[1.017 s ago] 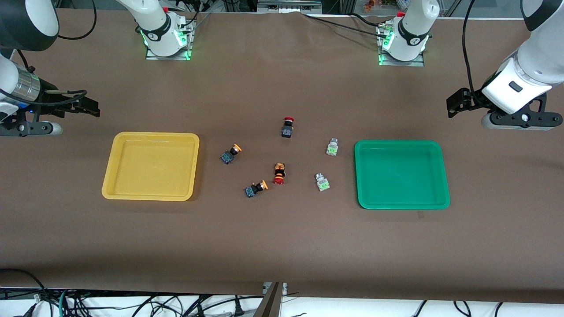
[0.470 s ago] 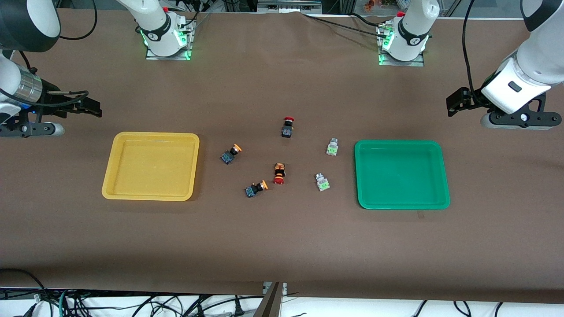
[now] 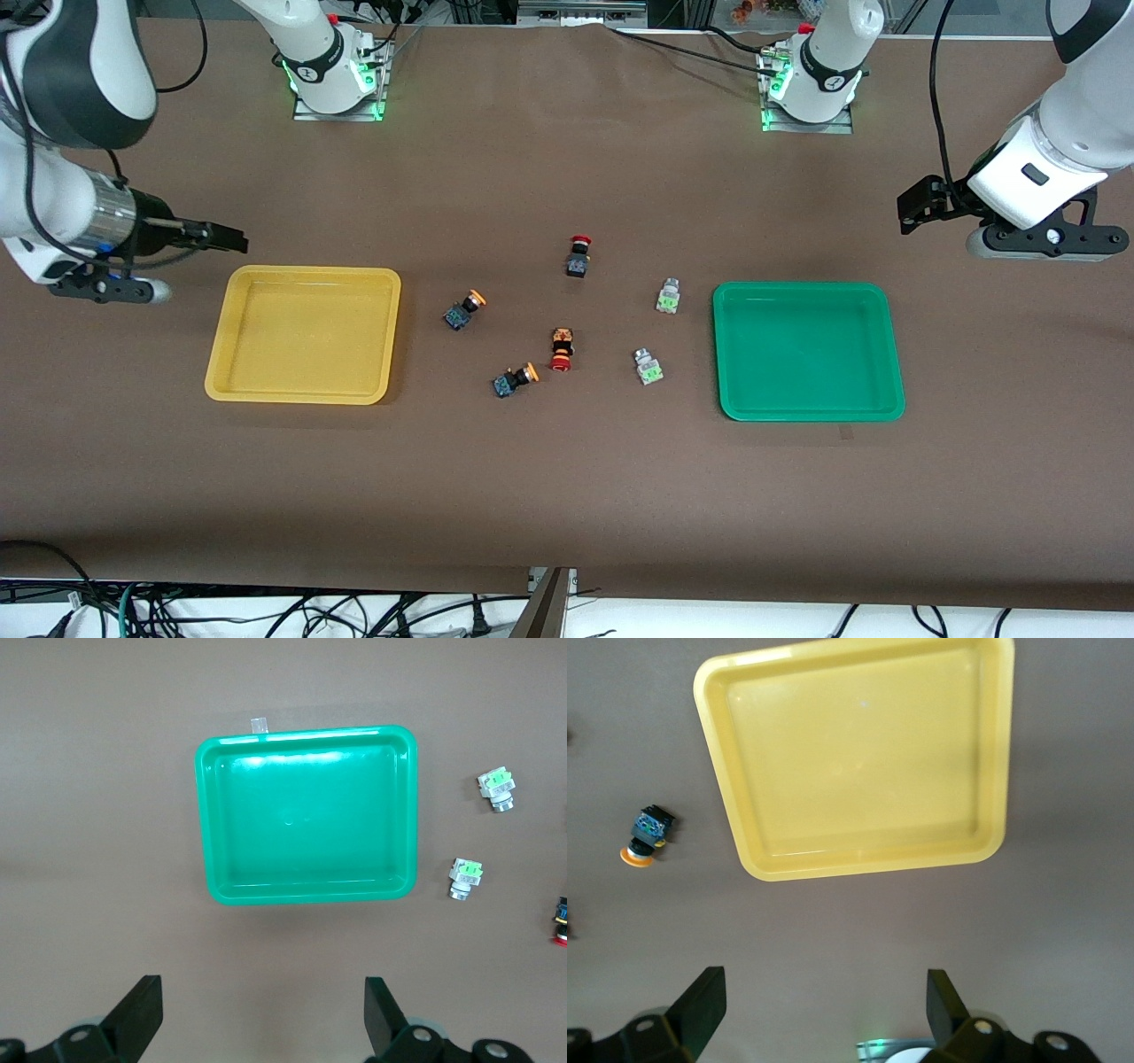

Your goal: Place green and yellow buttons in trays

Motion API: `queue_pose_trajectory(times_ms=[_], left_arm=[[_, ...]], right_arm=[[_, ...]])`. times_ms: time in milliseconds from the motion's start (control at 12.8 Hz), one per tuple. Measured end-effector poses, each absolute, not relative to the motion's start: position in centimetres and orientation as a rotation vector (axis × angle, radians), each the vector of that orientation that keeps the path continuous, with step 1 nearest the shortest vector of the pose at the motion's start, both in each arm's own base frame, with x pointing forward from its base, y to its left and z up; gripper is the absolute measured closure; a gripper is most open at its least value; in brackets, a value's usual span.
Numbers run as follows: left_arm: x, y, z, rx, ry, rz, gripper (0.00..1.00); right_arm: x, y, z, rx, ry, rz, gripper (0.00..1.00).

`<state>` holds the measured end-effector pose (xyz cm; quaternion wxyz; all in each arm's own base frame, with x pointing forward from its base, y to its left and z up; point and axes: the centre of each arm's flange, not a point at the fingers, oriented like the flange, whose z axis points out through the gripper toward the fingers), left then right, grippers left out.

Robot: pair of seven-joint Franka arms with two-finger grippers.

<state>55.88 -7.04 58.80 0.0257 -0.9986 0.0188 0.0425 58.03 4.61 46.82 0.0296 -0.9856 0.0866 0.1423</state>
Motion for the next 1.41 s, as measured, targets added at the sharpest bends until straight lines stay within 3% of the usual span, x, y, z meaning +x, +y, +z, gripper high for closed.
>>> queue_pose_trajectory(times_ms=[548, 783, 939, 1409], left_arm=[[56.0, -10.1, 56.4, -3.077, 0.145, 0.21, 0.0], [58.2, -15.2, 48.5, -3.053, 0.265, 0.344, 0.0], [60.1, -20.3, 42.6, -3.066, 0.281, 0.285, 0.0], [59.3, -31.8, 29.4, -3.11, 0.07, 0.152, 0.0]], right_arm=[[59.1, 21.7, 31.5, -3.036, 0.687, 0.506, 0.0], [57.9, 27.2, 24.3, -3.048, 0.885, 0.468, 0.0], [57.3, 29.5, 20.8, -3.021, 1.043, 0.408, 0.0], [56.5, 32.5, 16.8, -2.931, 1.275, 0.284, 0.03]])
